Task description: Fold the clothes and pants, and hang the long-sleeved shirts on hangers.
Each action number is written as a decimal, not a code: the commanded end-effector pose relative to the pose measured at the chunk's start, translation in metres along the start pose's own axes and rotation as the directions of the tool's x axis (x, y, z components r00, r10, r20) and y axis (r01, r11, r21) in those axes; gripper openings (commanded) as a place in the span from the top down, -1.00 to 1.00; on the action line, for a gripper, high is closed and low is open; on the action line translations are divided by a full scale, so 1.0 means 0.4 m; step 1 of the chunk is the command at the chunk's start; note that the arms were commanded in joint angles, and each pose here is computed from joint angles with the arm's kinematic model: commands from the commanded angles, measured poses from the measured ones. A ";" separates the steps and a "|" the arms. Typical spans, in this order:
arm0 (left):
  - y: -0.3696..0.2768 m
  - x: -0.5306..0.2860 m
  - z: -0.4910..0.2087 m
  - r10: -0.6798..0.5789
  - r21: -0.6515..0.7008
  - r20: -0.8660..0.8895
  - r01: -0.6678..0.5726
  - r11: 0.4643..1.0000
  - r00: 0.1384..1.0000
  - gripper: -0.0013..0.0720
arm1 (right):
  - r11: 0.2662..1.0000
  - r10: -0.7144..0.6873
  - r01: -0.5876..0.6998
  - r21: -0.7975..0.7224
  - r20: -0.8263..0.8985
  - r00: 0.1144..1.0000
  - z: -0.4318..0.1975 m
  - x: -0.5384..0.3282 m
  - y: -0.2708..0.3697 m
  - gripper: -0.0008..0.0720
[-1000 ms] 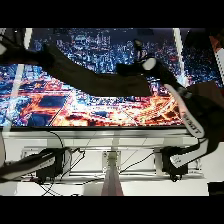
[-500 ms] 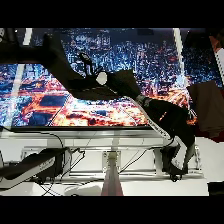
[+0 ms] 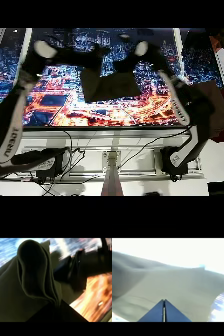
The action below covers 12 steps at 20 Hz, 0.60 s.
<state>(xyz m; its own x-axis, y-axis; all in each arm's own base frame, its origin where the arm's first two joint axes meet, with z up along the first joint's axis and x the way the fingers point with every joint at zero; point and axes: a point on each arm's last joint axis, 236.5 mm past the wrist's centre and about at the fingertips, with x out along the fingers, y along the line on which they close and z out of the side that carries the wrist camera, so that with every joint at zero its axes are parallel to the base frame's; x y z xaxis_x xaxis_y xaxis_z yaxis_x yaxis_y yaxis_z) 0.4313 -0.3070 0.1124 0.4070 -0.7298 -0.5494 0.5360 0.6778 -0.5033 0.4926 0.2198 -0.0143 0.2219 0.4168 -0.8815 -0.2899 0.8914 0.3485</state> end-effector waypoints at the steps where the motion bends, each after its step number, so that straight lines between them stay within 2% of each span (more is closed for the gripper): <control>1: -0.119 0.181 0.040 -0.026 -0.048 0.203 0.037 0.998 0.979 0.93 | 0.977 -0.133 0.144 0.157 -0.078 0.988 -0.062 -0.165 -0.316 0.93; 2: -0.139 0.216 0.035 -0.013 -0.037 0.237 0.022 0.999 0.972 0.93 | 0.965 -0.137 0.153 0.213 -0.089 0.987 -0.082 -0.195 -0.377 0.91; 3: -0.152 0.248 0.025 0.000 -0.032 0.261 0.009 0.999 0.965 0.74 | 0.952 -0.138 0.161 0.259 -0.103 0.985 -0.105 -0.218 -0.431 0.61; 4: -0.163 0.273 0.009 0.004 -0.027 0.265 0.003 1.000 0.964 0.00 | 0.940 -0.138 0.167 0.296 -0.114 0.984 -0.127 -0.231 -0.472 0.04; 5: -0.166 0.291 -0.010 0.005 -0.026 0.253 0.002 1.000 0.967 -1.00 | 0.929 -0.136 0.170 0.328 -0.125 0.983 -0.149 -0.238 -0.505 -0.51; 6: -0.163 0.303 -0.025 0.005 -0.017 0.234 -0.001 1.000 0.972 -0.99 | 0.922 -0.123 0.164 0.351 -0.135 0.983 -0.170 -0.236 -0.527 -0.60; 9: -0.129 0.295 -0.040 0.031 0.102 0.186 -0.051 0.993 0.982 -0.99 | 0.932 0.003 0.049 0.358 -0.142 0.990 -0.217 -0.177 -0.511 -0.60; 11: -0.089 0.272 -0.040 0.056 0.152 0.150 -0.079 0.985 0.987 -0.99 | 0.919 0.131 -0.075 0.386 -0.121 0.984 -0.228 -0.110 -0.457 -0.63; 12: -0.068 0.258 -0.038 0.066 0.157 0.132 -0.087 0.984 0.989 -0.99 | 0.899 0.207 -0.151 0.410 -0.096 0.974 -0.224 -0.074 -0.417 -0.75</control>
<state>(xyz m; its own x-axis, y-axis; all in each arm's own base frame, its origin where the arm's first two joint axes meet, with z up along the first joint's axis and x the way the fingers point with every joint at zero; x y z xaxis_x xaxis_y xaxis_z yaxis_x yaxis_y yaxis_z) 0.4430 -0.4161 0.0663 0.5457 -0.7124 -0.4413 0.5778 0.7013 -0.4176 0.4554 0.0127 -0.0607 0.0704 0.4239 -0.9030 0.0730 0.9006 0.4285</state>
